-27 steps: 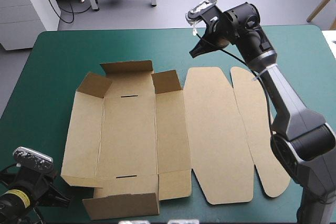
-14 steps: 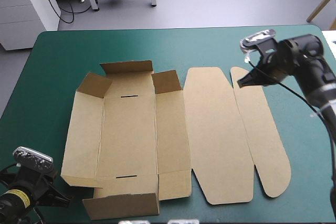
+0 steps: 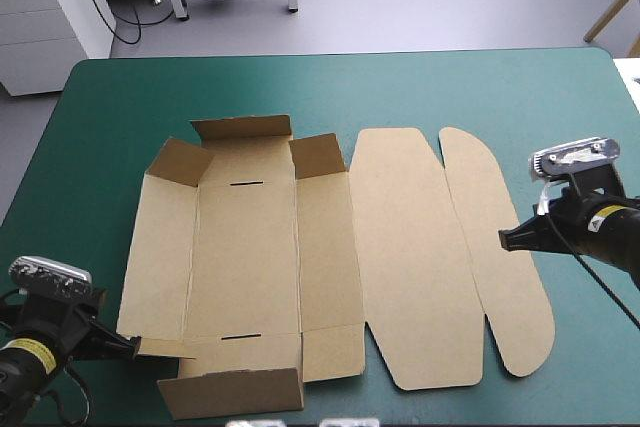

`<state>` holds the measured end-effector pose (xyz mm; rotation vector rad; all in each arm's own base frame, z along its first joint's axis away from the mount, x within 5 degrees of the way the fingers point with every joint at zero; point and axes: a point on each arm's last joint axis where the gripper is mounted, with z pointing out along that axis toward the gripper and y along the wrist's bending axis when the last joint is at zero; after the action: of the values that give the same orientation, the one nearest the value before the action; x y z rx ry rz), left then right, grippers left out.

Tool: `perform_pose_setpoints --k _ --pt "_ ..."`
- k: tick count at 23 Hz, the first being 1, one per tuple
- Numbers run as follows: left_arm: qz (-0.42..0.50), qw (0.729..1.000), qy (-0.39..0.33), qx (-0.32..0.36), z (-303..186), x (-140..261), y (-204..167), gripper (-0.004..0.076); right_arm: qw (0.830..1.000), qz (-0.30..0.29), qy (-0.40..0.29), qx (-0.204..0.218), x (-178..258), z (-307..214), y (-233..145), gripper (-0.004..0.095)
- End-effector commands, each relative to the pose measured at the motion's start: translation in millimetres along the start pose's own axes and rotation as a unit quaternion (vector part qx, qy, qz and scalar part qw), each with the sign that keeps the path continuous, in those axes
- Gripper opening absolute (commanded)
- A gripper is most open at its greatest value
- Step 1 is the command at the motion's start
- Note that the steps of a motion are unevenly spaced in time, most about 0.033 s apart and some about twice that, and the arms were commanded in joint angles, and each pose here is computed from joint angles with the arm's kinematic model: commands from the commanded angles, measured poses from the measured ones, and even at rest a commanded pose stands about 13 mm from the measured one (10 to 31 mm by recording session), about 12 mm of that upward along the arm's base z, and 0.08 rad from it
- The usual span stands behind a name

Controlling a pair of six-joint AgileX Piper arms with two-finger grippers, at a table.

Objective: Fold the box

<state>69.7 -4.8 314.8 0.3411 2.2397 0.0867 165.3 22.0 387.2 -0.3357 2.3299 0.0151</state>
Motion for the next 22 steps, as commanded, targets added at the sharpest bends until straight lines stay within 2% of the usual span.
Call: perform_pose_setpoints --k 1,4,8,11,15,22 --pt "-0.018 0.999 -0.046 -0.006 -8 -44 3 -0.0010 0.999 0.008 -0.040 -0.005 -11 -3 3 -0.0019" --pt "-0.014 0.999 -0.040 -0.014 -6 -79 3 -0.0010 1.000 0.008 -0.029 -0.007 -9 -2 3 -0.0019" --pt "-0.001 0.998 0.034 -0.045 7 -117 2 0.0009 0.999 0.036 -0.022 -0.017 -8 -2 5 -0.0019" --pt "0.039 0.997 0.060 -0.027 29 -137 -8 0.0017 0.999 0.038 -0.027 -0.020 -9 -3 6 -0.0019" --pt "-0.001 0.996 0.089 0.025 52 -140 -11 0.0017 1.000 0.003 -0.026 -0.004 -9 -2 3 -0.0019" --pt "-0.069 0.985 0.124 0.100 56 -129 20 0.0017 0.999 0.004 -0.037 -0.003 -11 -2 2 -0.0019"
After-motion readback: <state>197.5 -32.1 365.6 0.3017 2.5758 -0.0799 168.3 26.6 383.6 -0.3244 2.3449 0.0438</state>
